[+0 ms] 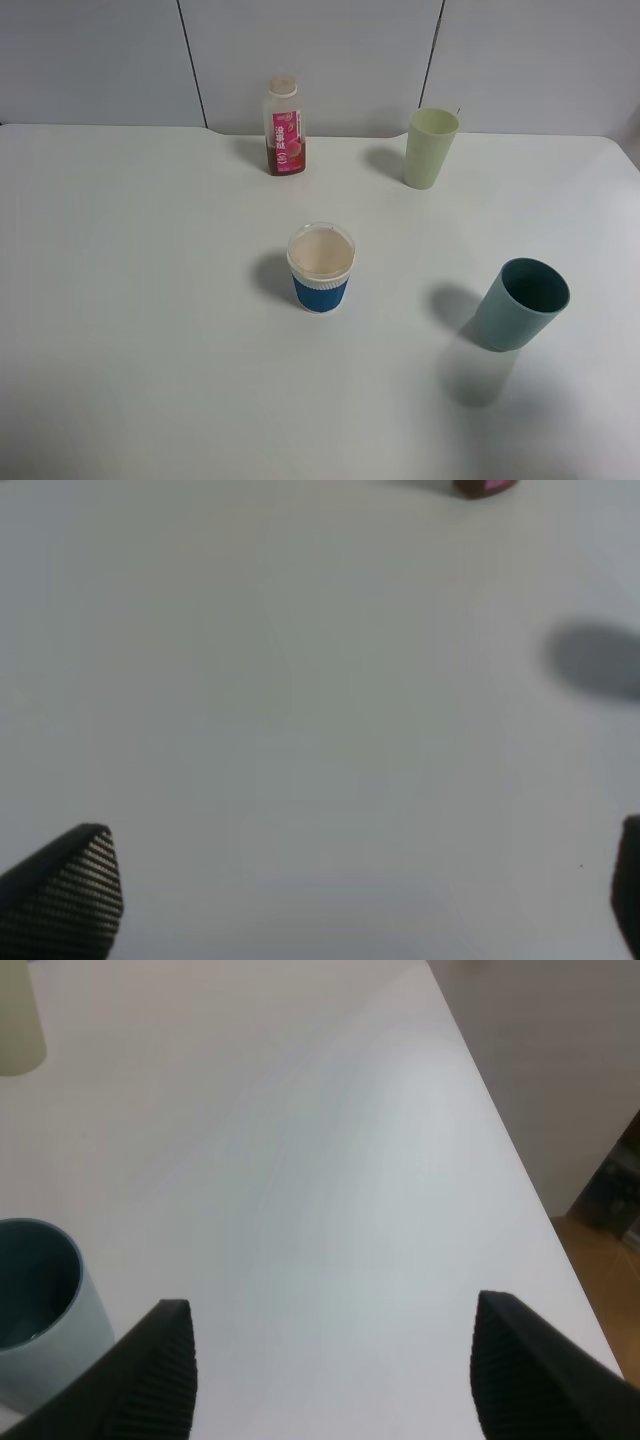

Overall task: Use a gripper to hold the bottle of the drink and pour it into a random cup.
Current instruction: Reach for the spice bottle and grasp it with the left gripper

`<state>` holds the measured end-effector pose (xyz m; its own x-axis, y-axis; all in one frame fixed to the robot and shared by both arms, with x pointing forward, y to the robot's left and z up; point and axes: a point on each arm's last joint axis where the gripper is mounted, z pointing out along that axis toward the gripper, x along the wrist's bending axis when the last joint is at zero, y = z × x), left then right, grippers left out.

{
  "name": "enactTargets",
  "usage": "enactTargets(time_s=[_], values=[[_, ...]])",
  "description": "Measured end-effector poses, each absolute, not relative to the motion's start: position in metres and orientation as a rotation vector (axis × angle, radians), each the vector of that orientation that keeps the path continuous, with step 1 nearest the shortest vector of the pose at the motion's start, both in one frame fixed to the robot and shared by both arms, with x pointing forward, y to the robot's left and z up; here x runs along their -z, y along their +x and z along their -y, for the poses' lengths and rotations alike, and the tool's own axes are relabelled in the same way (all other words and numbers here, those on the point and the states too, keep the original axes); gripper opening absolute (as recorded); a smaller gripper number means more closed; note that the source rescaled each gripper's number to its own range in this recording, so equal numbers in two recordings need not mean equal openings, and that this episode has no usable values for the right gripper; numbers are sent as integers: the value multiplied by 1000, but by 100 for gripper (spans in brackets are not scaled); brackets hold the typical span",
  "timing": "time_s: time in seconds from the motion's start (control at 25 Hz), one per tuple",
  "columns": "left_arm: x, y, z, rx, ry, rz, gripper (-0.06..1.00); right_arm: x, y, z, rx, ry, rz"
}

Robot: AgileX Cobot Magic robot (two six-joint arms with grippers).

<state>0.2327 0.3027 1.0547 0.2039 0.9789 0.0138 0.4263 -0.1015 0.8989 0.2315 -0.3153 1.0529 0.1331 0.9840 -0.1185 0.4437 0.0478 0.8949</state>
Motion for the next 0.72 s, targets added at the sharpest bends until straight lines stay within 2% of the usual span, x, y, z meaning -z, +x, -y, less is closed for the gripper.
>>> enactTargets(time_s=[0.4,0.72], values=[[-1056,233,-302,-844,1655,-1333,100,-1053,231,315,-777,1534,-1445],[-1082,249,-296,-842,1600,-1291,100,-1053,231,315,-777,1534,-1445]])
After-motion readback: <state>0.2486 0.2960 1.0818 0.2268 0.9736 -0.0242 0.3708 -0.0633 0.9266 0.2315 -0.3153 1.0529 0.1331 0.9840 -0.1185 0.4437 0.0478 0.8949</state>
